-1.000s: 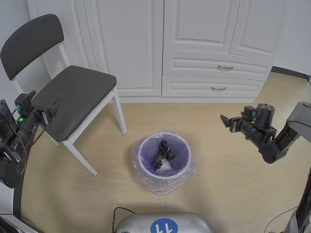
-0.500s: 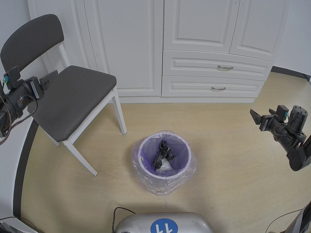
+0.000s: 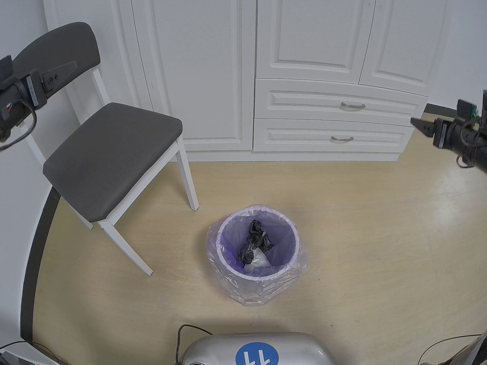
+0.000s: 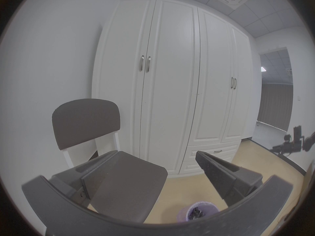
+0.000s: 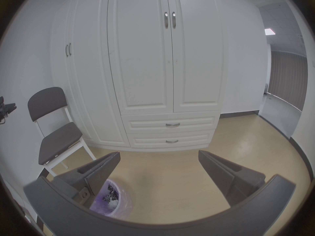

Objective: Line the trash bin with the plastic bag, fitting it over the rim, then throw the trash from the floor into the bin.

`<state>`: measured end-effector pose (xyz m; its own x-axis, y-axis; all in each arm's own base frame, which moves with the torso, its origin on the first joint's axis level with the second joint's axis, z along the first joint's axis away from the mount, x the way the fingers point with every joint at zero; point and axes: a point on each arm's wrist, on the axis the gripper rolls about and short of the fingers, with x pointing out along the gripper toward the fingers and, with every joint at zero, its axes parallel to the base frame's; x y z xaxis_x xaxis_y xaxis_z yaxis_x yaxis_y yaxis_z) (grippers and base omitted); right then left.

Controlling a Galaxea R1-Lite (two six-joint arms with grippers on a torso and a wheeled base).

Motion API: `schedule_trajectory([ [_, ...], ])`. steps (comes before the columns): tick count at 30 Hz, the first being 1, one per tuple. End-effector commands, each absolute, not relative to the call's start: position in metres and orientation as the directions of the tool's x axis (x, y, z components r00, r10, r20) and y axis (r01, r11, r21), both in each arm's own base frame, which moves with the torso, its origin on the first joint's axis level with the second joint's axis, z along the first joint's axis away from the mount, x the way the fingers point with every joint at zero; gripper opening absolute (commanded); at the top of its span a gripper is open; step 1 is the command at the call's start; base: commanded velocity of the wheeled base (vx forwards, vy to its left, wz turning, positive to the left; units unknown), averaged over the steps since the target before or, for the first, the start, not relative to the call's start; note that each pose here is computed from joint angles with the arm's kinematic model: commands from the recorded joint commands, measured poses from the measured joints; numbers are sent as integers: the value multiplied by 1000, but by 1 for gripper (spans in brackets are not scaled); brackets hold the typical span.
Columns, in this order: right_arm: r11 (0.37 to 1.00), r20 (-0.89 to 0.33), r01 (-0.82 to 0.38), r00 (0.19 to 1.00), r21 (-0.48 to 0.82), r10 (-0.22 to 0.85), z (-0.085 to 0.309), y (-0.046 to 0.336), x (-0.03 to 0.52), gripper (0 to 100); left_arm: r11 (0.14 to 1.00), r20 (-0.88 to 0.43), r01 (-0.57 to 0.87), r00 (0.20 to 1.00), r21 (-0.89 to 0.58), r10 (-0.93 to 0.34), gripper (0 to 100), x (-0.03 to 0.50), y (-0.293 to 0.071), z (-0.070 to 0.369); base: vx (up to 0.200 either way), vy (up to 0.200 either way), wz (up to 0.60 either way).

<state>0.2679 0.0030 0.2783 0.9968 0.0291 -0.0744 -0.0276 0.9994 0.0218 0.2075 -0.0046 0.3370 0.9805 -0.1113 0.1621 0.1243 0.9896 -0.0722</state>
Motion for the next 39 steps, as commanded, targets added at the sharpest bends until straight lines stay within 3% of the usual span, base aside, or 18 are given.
schedule_trajectory([
  [1,994,12,80,997,-70,-80,402,-9,208,100,992,88,129,988,0,-128,100,191,-3,419,0,0,0],
  [4,995,17,76,997,-68,-75,410,-8,208,100,992,8,127,992,-10,-127,100,191,-3,424,0,0,0],
  [9,996,77,57,996,-63,-52,420,-5,196,100,991,38,135,990,-3,-135,100,175,-5,434,0,0,0],
  [20,998,377,-2,926,59,-20,443,2,135,100,990,188,140,972,28,-143,100,107,-5,444,0,0,0],
  [27,997,487,-20,873,74,-19,449,1,79,100,991,330,128,934,46,-136,100,73,-4,435,0,0,0],
  [36,997,508,-19,861,78,-23,417,0,21,100,992,372,116,920,44,-124,100,35,-3,417,0,0,0],
  [39,997,479,-20,878,78,-20,386,-1,-14,100,998,398,53,916,22,-58,100,10,-1,408,0,0,0],
])
